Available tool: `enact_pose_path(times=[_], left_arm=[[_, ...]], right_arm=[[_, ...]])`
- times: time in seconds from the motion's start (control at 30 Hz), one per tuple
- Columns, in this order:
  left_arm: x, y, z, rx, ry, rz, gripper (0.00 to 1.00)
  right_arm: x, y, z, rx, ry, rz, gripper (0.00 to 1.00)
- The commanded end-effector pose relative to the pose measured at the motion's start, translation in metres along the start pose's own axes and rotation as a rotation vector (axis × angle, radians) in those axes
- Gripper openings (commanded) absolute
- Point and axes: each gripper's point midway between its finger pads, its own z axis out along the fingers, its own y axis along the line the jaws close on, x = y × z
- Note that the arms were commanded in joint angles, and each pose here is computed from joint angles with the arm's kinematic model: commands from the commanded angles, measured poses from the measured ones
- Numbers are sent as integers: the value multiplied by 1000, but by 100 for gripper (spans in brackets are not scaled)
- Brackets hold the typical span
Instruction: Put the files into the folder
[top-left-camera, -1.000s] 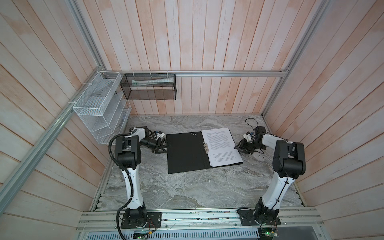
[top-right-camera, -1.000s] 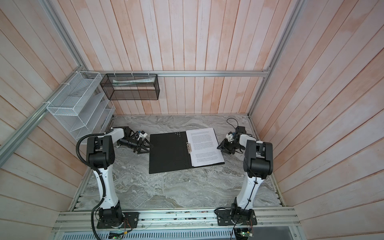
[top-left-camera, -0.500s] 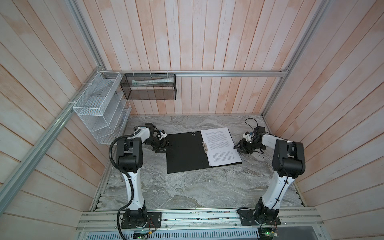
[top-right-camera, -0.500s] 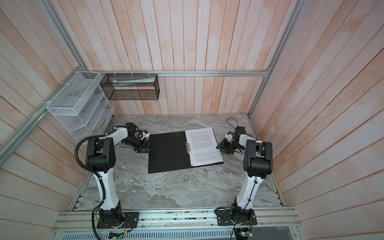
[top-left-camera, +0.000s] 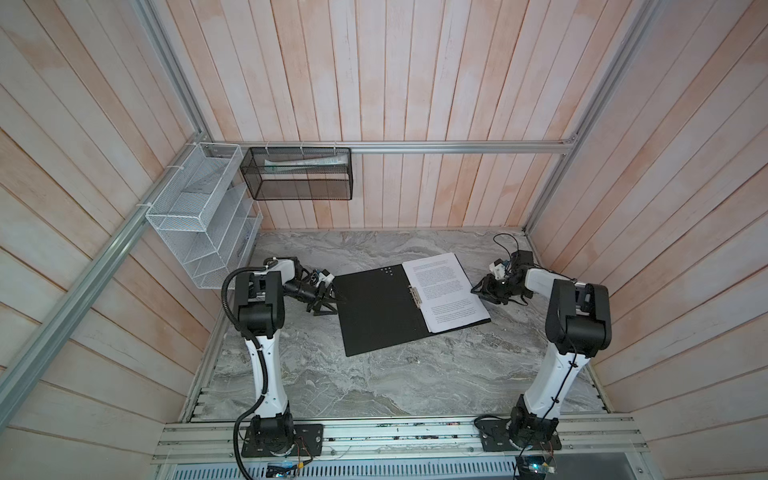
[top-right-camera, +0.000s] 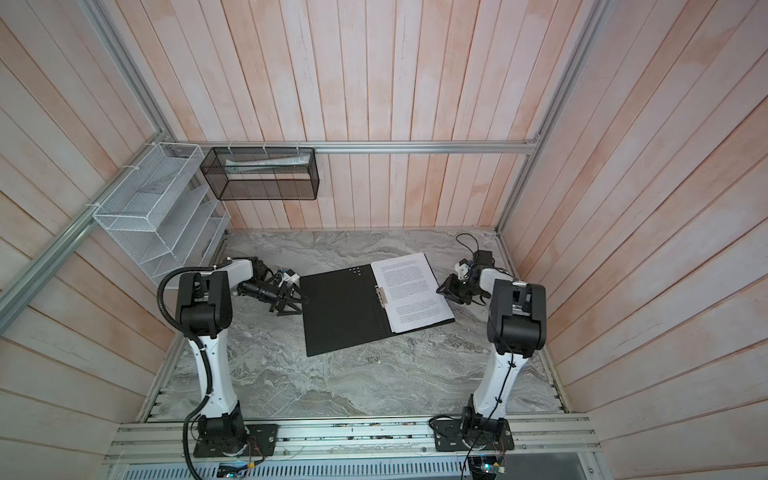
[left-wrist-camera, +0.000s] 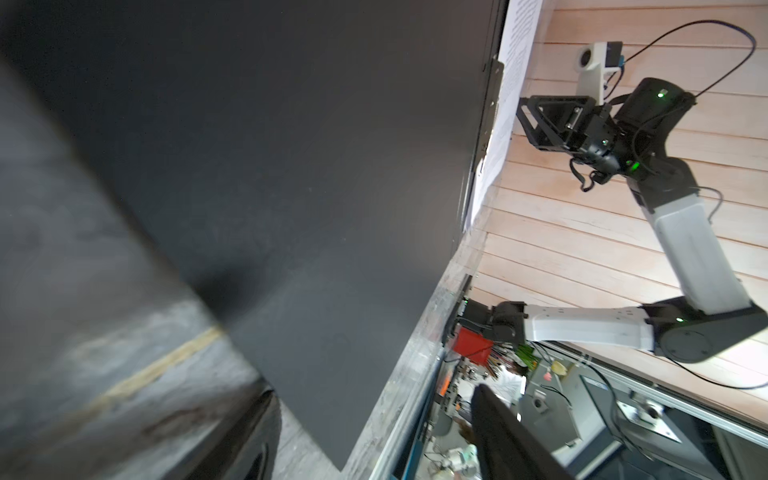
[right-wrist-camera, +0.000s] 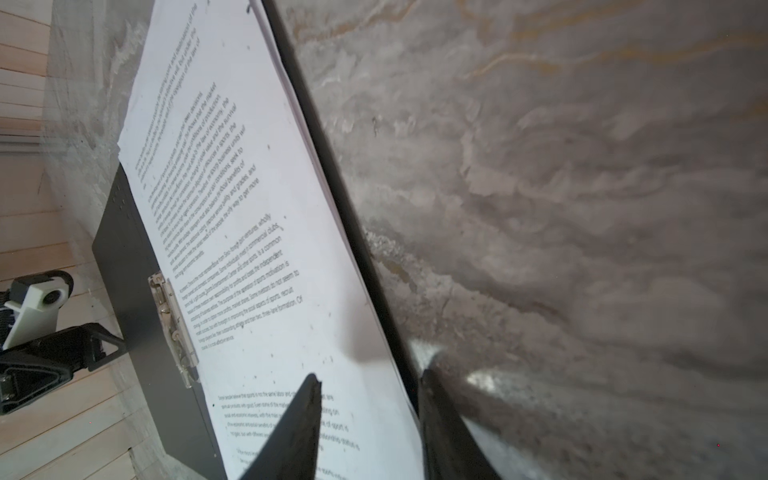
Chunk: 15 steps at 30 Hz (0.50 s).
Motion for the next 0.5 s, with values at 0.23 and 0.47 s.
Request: enact_pose_path(times=[0.23, 0.47], left_arm=[[-7, -78, 19, 411, -35, 30, 74], [-7, -66, 18, 199, -41, 126, 74]], right_arm=[[103, 21, 32, -118, 365, 150, 39], [102, 21, 30, -119, 357, 151, 39]])
